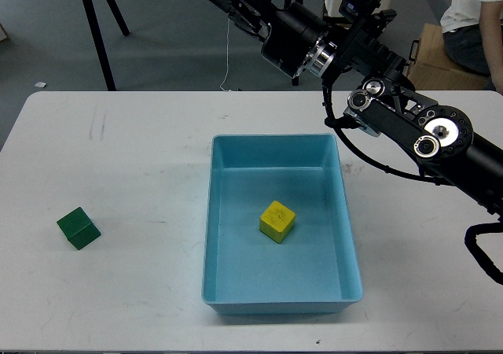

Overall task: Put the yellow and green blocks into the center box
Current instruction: 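Open the right gripper and withdraw it up and away from the tray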

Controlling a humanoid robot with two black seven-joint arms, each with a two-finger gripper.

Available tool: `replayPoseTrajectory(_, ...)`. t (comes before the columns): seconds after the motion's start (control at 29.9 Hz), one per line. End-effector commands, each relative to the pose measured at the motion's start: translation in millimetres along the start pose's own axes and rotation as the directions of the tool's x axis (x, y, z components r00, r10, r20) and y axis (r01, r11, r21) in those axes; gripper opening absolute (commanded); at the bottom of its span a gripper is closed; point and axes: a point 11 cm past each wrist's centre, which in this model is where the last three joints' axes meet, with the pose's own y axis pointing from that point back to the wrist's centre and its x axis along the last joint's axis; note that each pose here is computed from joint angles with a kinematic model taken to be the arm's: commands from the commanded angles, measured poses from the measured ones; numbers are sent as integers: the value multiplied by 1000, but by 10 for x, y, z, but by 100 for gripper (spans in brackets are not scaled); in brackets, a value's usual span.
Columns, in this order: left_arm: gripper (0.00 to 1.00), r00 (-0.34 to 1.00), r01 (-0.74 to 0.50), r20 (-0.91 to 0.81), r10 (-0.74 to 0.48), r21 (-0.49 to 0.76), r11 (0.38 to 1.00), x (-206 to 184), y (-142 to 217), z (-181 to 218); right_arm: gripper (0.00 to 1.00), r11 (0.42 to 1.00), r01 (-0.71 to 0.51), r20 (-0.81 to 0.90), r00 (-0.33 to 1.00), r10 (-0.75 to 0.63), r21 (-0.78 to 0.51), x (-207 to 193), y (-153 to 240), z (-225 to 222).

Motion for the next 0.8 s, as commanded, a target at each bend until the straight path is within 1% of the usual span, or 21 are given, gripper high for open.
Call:
replayPoseTrajectory(0.0, 100, 997, 16, 79, -18, 28, 999, -8, -23, 20, 98, 1000, -7, 4, 1000, 7, -2, -7, 40, 18)
replayPoseTrajectory(0.07, 100, 989, 14, 149, -22, 55, 998, -5, -30, 5, 98, 1000, -15, 7, 1000, 15, -9, -21, 68, 50)
replayPoseTrajectory(0.17, 100, 960, 63, 265, -96, 127, 990, -56, -29, -53, 98, 1000, -18, 9, 1000, 18, -11, -21, 76, 58)
replayPoseTrajectory(0.23, 100, 933, 86, 334, -135, 158, 984, -75, -53, -23, 98, 1000, -23, 11, 1000, 23, -14, -26, 90, 72)
replayPoseTrajectory(0.33, 100, 893, 82, 423, -155, 185, 979, -64, -76, 8, 98, 999, -41, 18, 999, 41, -12, 12, 106, 75)
replayPoseTrajectory(0.47, 100, 827, 20, 551, -112, 171, 985, -20, -111, 51, 98, 998, -59, 39, 997, 59, 2, 6, 138, 51)
replayPoseTrajectory(0.57, 100, 729, 3, 673, -124, 178, 984, -30, -137, 65, 98, 997, -71, 67, 995, 70, 9, -42, 206, 54)
replayPoseTrajectory(0.63, 100, 657, 25, 739, -146, 173, 985, -138, -197, 91, 98, 997, -82, 76, 994, 81, 0, -35, 279, 93)
replayPoseTrajectory(0.77, 100, 529, 106, 836, -144, 103, 989, -480, -303, 187, 98, 994, -106, 84, 991, 106, -7, 11, 404, 120)
